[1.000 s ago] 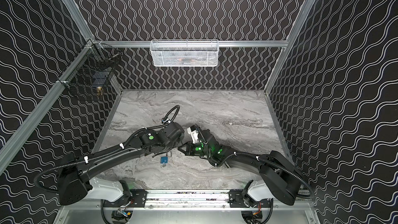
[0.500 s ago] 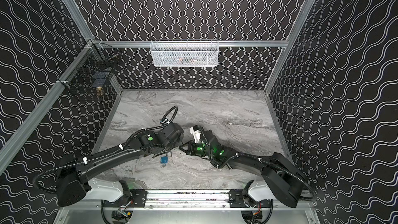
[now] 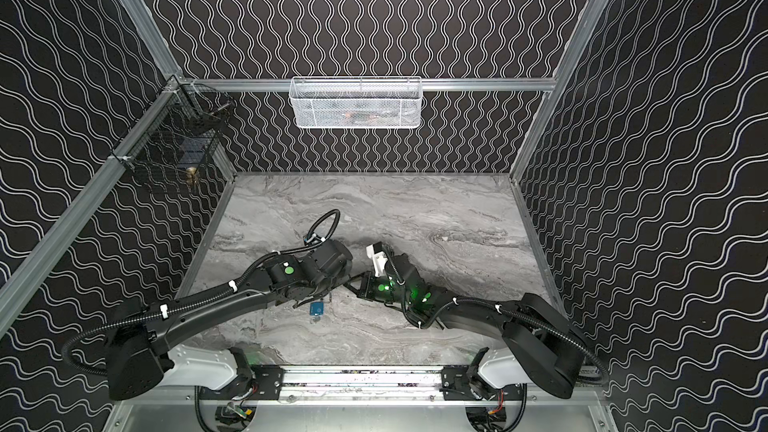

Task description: Unlock with the key

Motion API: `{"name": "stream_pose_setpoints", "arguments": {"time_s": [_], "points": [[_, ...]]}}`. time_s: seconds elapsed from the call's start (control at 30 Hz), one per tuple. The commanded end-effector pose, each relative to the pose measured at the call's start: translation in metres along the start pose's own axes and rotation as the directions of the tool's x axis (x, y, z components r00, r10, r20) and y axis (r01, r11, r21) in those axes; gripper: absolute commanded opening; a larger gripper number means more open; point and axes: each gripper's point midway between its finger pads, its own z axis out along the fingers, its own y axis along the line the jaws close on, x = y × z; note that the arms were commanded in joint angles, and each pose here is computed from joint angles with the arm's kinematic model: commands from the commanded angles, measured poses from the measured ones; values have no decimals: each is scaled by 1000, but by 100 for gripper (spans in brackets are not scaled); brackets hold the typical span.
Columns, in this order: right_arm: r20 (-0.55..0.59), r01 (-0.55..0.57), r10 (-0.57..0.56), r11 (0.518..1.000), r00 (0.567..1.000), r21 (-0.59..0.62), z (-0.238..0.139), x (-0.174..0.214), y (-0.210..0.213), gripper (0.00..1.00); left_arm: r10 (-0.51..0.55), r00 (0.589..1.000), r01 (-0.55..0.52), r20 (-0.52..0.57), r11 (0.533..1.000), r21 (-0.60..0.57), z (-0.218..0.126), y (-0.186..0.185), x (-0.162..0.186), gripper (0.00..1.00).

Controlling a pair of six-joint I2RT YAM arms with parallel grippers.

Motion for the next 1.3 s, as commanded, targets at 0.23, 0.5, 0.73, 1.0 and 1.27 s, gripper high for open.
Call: {"name": "stream_pose_setpoints", "arguments": {"time_s": [0.23,0.5,0.73,1.0,1.27], "points": [[28,16,-16,1000,999,-4,-1,8,2,0,-128,991,126,40,991,45,-10,-8,-12,0],[103,27,-30,999,994,25,-8,-5,2,0,-157,987,155,39,986,58,-11,-7,-12,0],[107,32,-34,999,994,23,-5,-6,6,0,-190,981,187,40,980,68,-12,-6,-12,0],[124,32,-34,999,992,24,-2,-6,9,0,-213,976,210,38,975,71,-11,-4,-12,0],[135,34,-39,999,990,37,-1,-8,7,0,-224,974,222,15,972,79,-9,-4,-7,0]]}}
